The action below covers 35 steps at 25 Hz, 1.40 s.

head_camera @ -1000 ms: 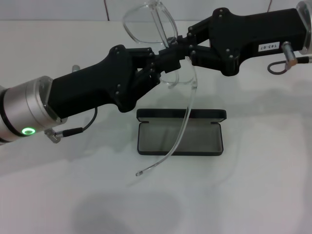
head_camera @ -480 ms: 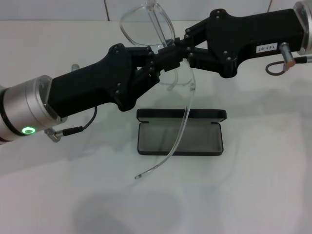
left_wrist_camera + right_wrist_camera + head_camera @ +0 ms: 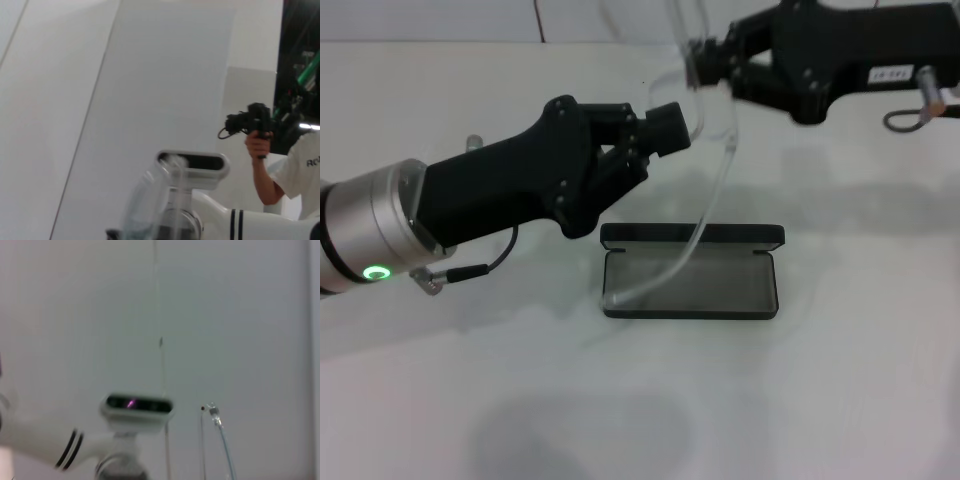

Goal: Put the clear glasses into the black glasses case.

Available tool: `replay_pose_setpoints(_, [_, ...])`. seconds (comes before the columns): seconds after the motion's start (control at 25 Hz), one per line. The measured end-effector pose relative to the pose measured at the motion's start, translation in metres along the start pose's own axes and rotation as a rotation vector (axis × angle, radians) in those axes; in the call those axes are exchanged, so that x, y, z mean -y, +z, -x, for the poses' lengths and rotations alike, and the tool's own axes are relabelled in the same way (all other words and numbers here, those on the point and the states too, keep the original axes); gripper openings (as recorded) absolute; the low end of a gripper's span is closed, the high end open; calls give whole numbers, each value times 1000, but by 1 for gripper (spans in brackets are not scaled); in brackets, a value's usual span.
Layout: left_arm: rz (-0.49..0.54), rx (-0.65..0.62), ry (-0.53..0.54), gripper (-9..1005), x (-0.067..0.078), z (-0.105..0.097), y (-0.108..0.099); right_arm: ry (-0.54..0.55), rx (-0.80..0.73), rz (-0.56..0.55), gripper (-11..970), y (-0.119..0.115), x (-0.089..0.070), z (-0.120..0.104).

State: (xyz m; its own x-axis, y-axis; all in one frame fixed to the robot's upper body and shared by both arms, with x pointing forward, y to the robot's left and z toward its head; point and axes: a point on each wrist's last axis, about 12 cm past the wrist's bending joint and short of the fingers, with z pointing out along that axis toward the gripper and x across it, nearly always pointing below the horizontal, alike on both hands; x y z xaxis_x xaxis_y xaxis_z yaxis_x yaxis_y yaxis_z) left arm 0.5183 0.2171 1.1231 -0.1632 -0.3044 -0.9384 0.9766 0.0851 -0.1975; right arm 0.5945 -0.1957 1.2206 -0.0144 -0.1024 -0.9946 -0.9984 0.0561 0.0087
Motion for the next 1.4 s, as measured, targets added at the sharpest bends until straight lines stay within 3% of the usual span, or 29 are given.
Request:
replay_pose_setpoints(0.32, [-32, -5, 17, 48, 5, -2, -2, 13, 193, -118, 64, -42, -3, -3])
replay_pose_setpoints(0.76, [-47, 4, 23, 48, 7, 0, -3, 31, 425, -143, 64, -95, -14, -2])
replay_pose_setpoints(0.96, [-131, 17, 9, 48, 14, 1, 3, -10, 484, -169, 64, -91, -20, -10])
replay_pose_setpoints(1.2, [-252, 37, 3, 48, 21, 1, 22, -7, 478, -143, 64, -67, -18, -18])
replay_pose_setpoints(1.4, [-291, 33, 6, 48, 22, 1, 29, -7, 441, -111, 64, -45, -14, -22])
